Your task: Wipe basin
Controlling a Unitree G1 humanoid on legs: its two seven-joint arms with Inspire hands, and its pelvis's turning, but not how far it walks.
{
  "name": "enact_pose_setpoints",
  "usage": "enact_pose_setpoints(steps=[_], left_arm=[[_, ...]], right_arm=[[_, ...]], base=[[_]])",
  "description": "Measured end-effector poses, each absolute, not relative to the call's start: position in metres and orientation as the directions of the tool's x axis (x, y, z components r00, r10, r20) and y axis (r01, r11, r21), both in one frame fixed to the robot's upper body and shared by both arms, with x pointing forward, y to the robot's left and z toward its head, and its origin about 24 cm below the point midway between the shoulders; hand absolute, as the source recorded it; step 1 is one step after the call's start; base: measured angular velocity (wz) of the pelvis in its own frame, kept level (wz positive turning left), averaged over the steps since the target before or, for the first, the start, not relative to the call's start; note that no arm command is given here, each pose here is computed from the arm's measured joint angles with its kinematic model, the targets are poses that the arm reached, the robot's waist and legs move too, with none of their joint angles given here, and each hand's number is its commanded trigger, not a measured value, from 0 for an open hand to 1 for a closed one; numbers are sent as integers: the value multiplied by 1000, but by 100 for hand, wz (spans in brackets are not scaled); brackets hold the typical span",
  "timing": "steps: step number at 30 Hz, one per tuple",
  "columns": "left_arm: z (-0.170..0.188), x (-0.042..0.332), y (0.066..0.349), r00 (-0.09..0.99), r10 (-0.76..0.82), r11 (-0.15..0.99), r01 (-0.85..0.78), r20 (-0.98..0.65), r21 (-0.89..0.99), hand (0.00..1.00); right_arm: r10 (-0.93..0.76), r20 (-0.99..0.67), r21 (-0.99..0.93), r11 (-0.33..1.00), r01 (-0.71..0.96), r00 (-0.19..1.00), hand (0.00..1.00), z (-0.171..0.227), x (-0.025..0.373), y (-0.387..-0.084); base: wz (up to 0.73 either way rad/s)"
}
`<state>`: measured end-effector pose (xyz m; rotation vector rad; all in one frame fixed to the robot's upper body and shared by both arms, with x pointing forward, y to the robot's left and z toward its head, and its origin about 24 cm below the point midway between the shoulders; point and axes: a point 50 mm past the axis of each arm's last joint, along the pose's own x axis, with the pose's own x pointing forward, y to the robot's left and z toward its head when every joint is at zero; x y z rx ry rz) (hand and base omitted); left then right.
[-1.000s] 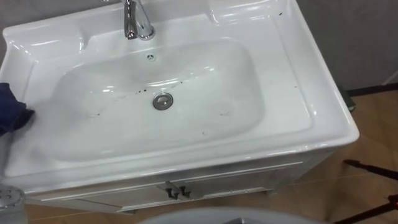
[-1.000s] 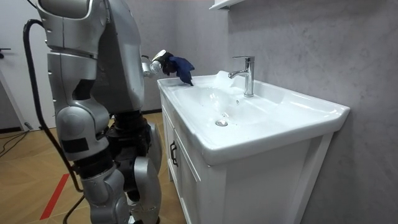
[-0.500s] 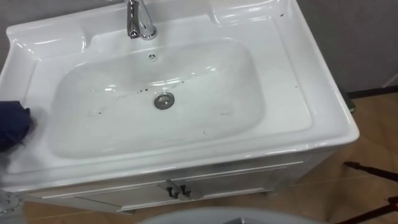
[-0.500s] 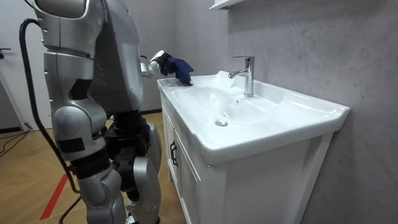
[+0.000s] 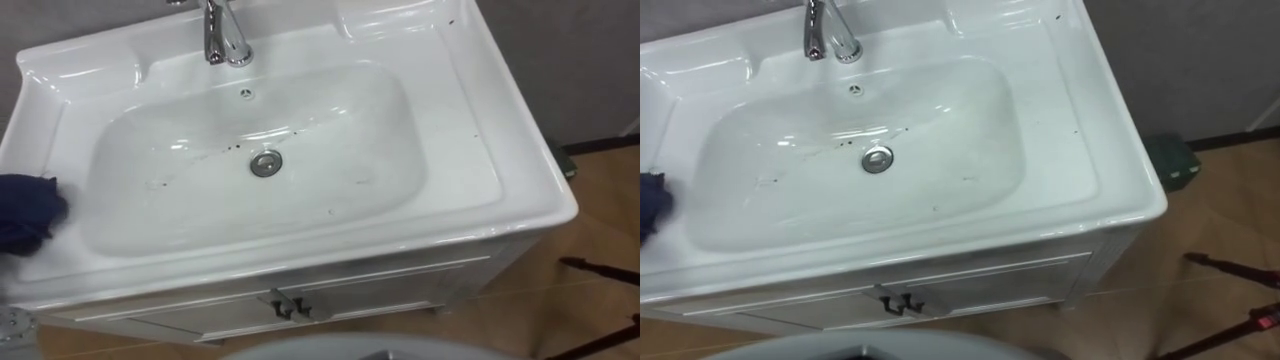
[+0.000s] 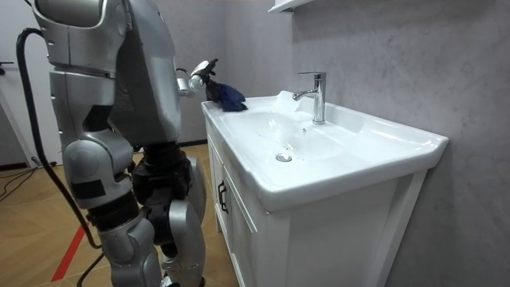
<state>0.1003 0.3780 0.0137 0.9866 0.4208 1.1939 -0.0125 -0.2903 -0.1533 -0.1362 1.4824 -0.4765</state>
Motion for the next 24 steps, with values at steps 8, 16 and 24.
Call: enact_pose_setpoints(steps=[8,16,24], left_arm=[[30,112,374,375,886,29,-632,273,774,0],[35,121,373,381,879,40,-657,286,753,0],[37,124,371,376,885,83,-710,277,700,0]], right_arm=[[-388,-921,-373,901,220,27,0,-153,-11,-291],[-390,-920,-374,904,205,40,0,-153,-8,-291],[-392,-917,-370,904,215,71,0,-153,-2,-290]], base=[[0],[4],[1]])
